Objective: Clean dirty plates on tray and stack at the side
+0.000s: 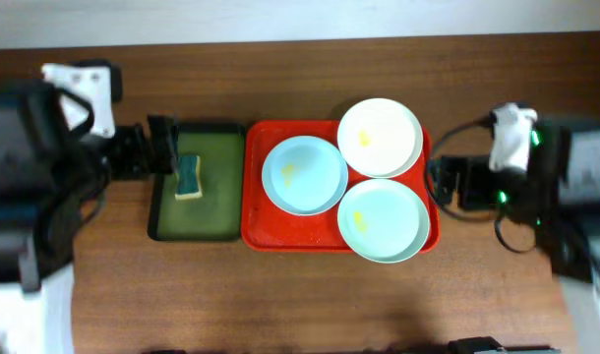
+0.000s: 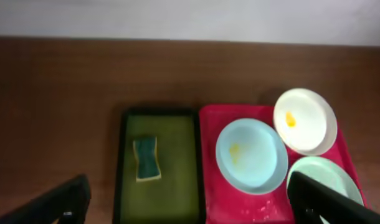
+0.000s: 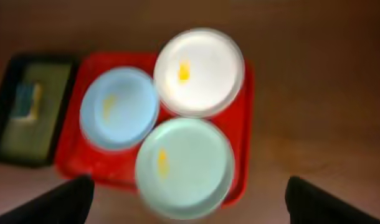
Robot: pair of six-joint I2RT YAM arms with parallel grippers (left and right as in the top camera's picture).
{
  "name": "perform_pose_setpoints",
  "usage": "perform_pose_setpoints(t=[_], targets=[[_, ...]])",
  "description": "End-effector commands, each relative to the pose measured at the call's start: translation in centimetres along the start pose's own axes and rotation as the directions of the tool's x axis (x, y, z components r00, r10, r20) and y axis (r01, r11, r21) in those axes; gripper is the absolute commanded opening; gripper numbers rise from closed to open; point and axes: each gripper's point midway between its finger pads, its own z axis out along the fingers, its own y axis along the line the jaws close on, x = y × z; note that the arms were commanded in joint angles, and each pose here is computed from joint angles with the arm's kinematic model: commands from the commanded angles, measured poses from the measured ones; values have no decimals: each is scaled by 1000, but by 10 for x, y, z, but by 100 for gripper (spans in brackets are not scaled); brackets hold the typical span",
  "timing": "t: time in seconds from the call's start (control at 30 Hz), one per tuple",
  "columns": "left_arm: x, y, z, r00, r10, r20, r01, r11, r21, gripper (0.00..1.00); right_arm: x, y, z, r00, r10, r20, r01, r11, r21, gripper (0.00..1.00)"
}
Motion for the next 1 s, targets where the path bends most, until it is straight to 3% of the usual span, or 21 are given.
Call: perform_pose_setpoints(t=[0.0,0.03,0.07,0.1,0.13,0.2,0.23,0.27,0.3,0.37,0.4,0.53,0.7,0.73,0.83,0.9,0.97], targets=[[5,8,48,991,-7,-136,7,1000,-1,99,-9,28,31,990,20,-138,-42,985,-165,99],[20,12,62,976,-22,-217,21,1000,-6,99,-2,26,44,980,29,-199,-61,985,-160,93],[32,14,74,958,-35,-286,33,999,-12,72,5,25,57,966,38,-256,-81,984,-157,73],[46,17,89,931,-58,-361,54,998,-20,0,10,22,74,948,49,-315,-100,984,-147,9],[53,18,99,912,-79,-403,74,997,-27,0,13,21,84,937,65,-343,-119,983,-140,4],[67,22,121,874,-113,-472,104,994,-46,0,22,20,108,900,117,-420,-178,978,-108,4],[75,24,134,852,-128,-508,115,992,-56,0,30,25,123,879,101,-466,-170,979,-109,21],[80,26,141,834,-144,-533,128,990,-67,6,38,32,136,858,85,-507,-163,981,-110,48],[84,27,147,819,-170,-548,148,985,-83,55,46,39,146,839,67,-540,-151,982,-114,58],[86,26,147,815,-174,-553,156,985,-80,74,52,54,170,830,19,-558,-117,983,-139,58],[88,26,146,808,-175,-563,157,984,-82,99,52,62,181,835,-6,-550,-97,983,-157,59],[93,25,142,792,-180,-583,159,983,-88,99,46,54,208,866,-51,-498,18,997,-70,63],[93,26,142,792,-181,-583,159,983,-89,99,35,51,233,892,-56,-448,32,998,-61,64],[93,26,142,792,-181,-583,159,983,-89,99,37,51,247,891,-56,-450,31,998,-62,54],[93,26,142,792,-181,-583,159,983,-89,99,61,48,273,849,25,-527,-38,999,-14,45],[93,26,142,792,-181,-583,160,983,-89,99,82,61,287,815,-2,-580,-23,999,-36,33],[93,26,142,792,-181,-583,159,983,-89,99,91,75,297,812,-34,-582,3,998,-55,33]])
